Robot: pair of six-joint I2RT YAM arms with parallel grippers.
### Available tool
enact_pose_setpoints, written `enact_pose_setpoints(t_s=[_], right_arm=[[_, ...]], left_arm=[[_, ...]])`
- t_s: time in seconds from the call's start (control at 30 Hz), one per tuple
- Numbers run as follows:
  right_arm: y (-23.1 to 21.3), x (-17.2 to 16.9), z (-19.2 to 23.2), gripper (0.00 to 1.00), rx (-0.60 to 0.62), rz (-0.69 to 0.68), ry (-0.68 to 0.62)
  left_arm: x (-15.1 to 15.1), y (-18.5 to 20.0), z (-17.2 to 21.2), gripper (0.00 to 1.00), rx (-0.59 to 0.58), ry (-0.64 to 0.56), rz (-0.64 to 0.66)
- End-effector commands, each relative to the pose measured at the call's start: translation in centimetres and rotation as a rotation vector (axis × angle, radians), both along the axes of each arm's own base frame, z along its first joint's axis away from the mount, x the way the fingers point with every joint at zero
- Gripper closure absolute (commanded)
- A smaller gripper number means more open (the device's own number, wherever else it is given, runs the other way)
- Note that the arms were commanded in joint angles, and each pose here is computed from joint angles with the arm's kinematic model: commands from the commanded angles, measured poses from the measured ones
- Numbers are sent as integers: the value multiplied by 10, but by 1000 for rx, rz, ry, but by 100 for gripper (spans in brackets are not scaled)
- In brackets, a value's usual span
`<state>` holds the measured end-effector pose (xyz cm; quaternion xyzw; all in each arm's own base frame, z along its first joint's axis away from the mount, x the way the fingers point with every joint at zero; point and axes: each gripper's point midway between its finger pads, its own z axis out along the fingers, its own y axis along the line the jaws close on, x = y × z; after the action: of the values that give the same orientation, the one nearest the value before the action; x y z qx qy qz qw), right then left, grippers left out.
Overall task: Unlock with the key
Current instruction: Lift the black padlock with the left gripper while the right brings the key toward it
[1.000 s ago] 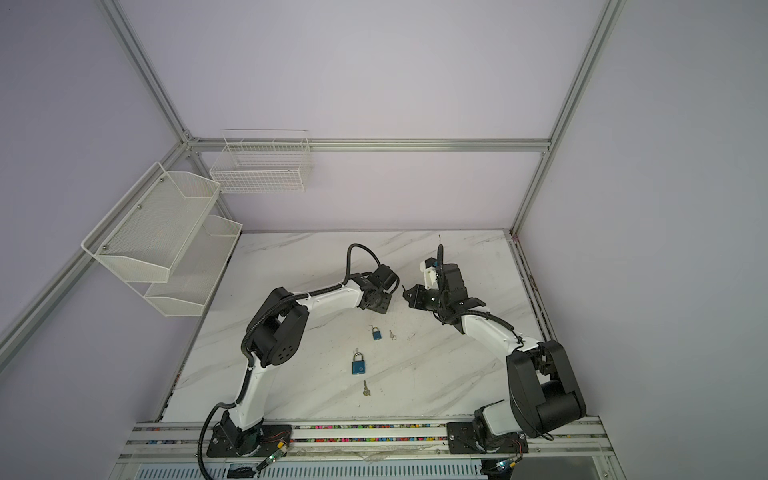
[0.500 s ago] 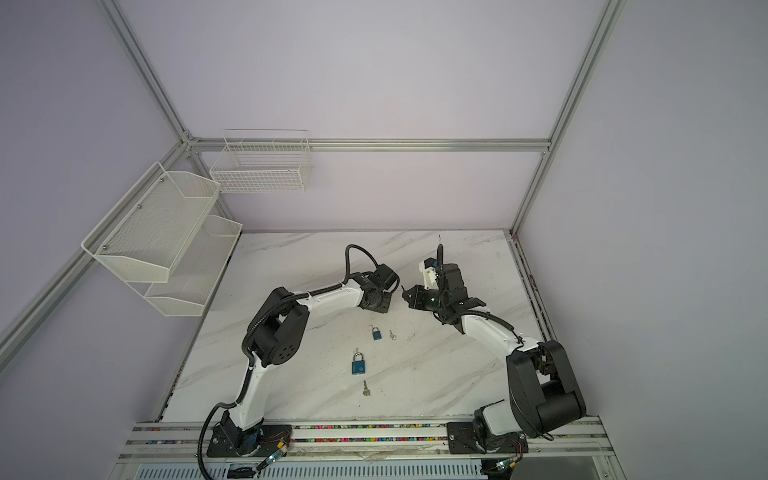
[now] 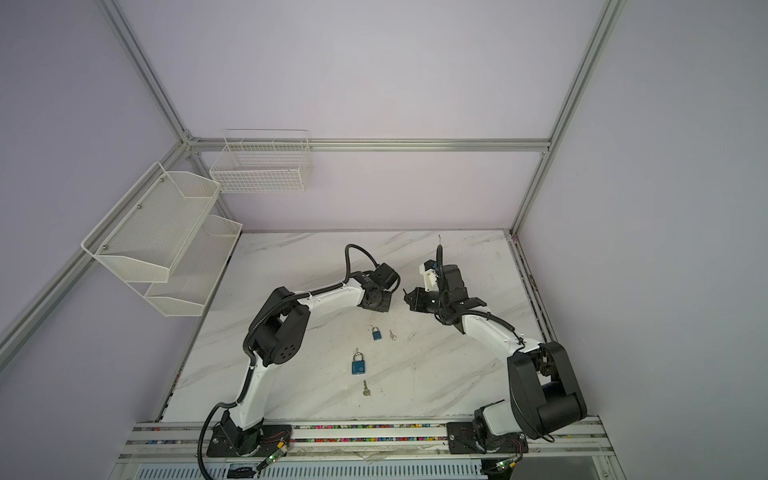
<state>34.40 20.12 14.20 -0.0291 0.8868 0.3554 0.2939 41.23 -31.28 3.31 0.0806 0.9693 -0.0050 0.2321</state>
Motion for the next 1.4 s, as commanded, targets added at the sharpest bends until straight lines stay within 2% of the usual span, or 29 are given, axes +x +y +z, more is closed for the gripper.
enact_pose_setpoints(t_s=[0.0,0.17,0.3,0.37,0.57,0.8,0.93,1.37], right_arm=[[-10,3,23,100,-38,-25,-61],[-17,-1,30,100,-79,-46,-63],[-17,-7,32,100,-114,-52,-61],[-9,-12,34,100,-121,-40,-68],[41,-29,46,100,-119,4,-119],[97,-49,53,100,35,39,-145],[125,-58,47,100,50,85,-141],[164,-62,39,100,166,110,-112]], left_arm=[[15,-5,54,80,-110,-68,71],[13,-4,100,86,-296,-135,170],[2,11,130,89,-438,-186,281],[-6,18,145,94,-505,-206,321],[-37,47,172,97,-673,-245,443],[-58,77,179,98,-695,-285,517],[-61,83,170,98,-683,-279,539],[-68,93,176,98,-668,-298,541]])
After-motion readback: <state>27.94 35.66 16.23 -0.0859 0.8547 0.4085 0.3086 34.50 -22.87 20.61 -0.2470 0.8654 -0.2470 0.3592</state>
